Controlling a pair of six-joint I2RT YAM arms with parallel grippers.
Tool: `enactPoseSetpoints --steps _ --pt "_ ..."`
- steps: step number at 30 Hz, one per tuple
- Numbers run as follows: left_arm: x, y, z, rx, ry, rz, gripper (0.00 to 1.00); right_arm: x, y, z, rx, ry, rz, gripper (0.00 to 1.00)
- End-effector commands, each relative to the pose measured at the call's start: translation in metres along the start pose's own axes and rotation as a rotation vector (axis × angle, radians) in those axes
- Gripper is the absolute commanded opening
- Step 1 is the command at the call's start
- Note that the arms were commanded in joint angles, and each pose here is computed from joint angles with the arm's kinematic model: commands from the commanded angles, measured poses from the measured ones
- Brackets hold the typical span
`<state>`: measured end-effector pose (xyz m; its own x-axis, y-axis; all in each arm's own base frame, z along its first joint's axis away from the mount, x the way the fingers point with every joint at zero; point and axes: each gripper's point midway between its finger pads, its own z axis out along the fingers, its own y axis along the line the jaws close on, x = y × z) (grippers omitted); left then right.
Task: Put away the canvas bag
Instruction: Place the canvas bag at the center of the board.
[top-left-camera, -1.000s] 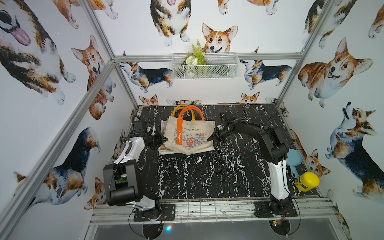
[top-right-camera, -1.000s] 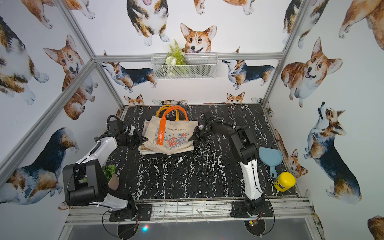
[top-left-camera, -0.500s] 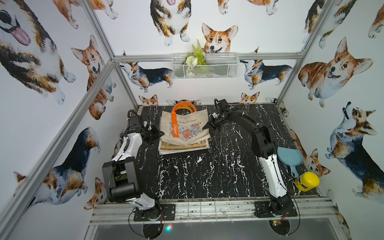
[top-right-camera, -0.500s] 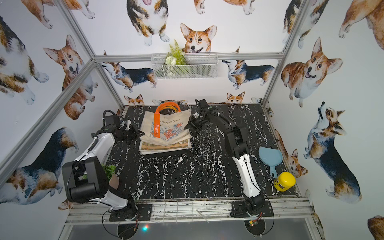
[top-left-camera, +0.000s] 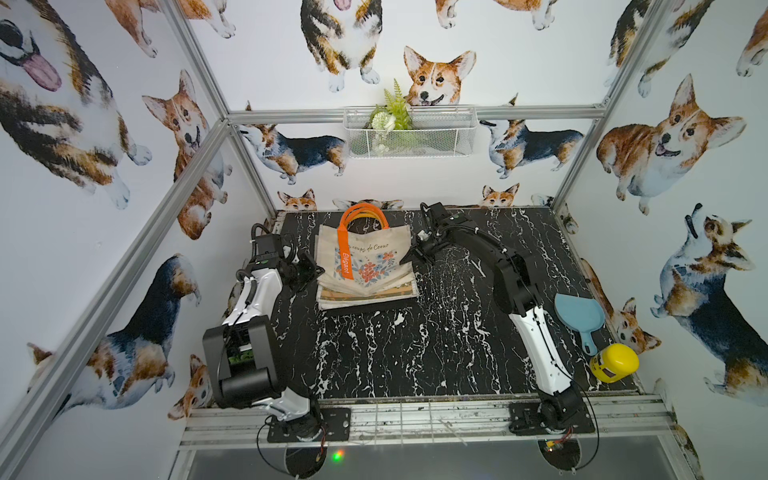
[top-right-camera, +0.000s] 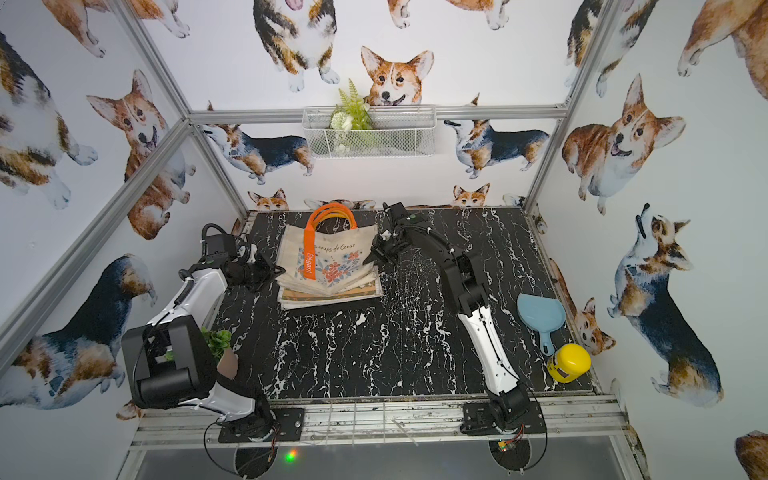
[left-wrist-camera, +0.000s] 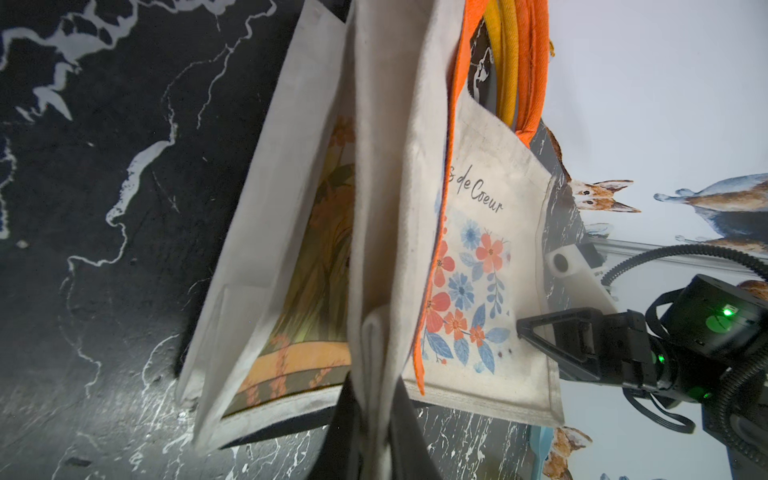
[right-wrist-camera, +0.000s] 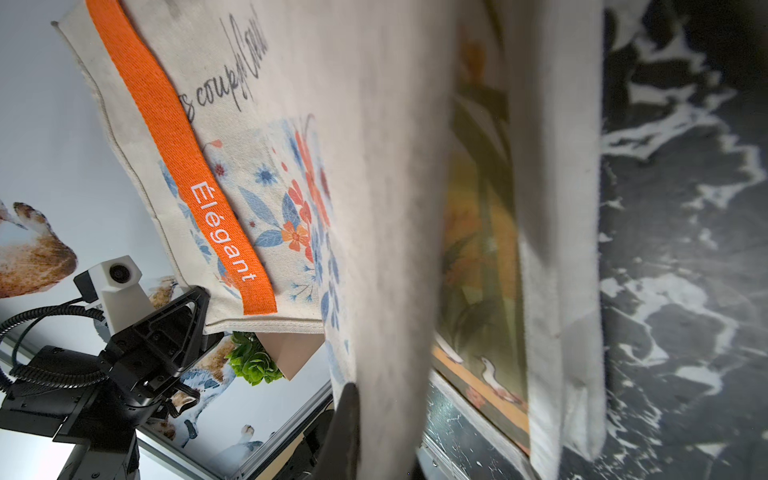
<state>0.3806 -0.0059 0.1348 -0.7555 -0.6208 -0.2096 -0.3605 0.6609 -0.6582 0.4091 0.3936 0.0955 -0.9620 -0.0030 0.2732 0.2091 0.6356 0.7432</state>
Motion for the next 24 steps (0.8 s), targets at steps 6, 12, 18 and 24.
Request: enactPoseSetpoints --steps 6,12,18,24 --pt "-0.007 0.008 0.004 -0.013 -0.043 -0.018 0.00 0.005 -0.015 0.006 0.027 0.037 0.041 0.11" --pt "-0.018 0.011 -0.013 -0.052 -0.108 -0.041 0.33 -0.007 -0.048 -0.020 0.099 -0.058 0.130 0.38" --pt "-0.034 0.013 -0.045 -0.052 -0.203 -0.124 0.34 -0.017 -0.088 -0.083 0.120 -0.230 0.248 0.43" --pt "-0.034 -0.019 -0.067 0.117 -0.284 -0.126 0.29 0.008 -0.046 -0.089 0.104 -0.232 0.088 0.39"
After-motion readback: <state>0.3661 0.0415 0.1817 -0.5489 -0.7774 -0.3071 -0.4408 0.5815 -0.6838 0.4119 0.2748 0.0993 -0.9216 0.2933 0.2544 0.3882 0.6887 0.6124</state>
